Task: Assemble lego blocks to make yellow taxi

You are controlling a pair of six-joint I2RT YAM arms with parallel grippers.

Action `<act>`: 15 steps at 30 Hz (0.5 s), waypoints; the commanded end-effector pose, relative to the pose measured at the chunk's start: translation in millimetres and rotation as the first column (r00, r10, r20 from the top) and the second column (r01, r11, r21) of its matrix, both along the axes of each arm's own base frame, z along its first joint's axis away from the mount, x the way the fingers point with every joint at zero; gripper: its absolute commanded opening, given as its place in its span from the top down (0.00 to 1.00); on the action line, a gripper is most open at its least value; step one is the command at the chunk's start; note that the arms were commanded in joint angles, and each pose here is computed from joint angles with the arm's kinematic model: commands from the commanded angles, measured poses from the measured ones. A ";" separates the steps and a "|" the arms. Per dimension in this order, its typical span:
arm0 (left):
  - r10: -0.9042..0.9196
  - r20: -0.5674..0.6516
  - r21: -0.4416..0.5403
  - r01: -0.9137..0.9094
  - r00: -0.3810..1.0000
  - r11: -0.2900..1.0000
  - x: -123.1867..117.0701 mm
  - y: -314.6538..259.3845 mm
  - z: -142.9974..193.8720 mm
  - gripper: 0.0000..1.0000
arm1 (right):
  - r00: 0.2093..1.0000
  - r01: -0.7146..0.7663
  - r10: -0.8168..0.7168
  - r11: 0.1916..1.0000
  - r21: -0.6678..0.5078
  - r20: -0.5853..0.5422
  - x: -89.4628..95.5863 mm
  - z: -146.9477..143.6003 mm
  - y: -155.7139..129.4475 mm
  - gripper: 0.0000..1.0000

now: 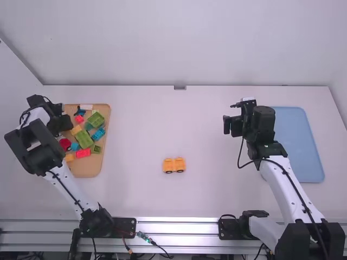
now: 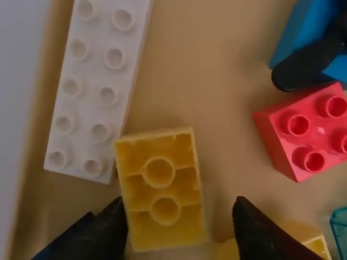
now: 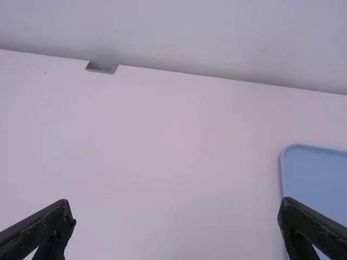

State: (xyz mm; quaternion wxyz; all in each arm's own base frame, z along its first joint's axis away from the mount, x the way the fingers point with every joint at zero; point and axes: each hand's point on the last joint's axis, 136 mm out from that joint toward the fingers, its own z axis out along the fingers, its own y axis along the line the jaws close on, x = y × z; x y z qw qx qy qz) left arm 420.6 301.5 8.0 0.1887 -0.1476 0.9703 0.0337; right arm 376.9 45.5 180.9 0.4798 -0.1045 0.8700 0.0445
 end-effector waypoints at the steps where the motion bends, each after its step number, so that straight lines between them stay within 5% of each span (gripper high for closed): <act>1: -0.011 -0.008 -0.021 0.011 1.000 1.000 -1.7 -5.6 -6.7 0.54 | 1.000 -0.001 0.001 1.000 0.002 0.014 3.4 7.0 1.3 0.01; 15: 0.069 0.006 -0.048 -0.068 0.998 0.997 -0.1 -5.0 -6.2 0.47 | 1.000 -0.001 0.001 1.000 0.001 0.002 1.9 4.6 1.1 0.01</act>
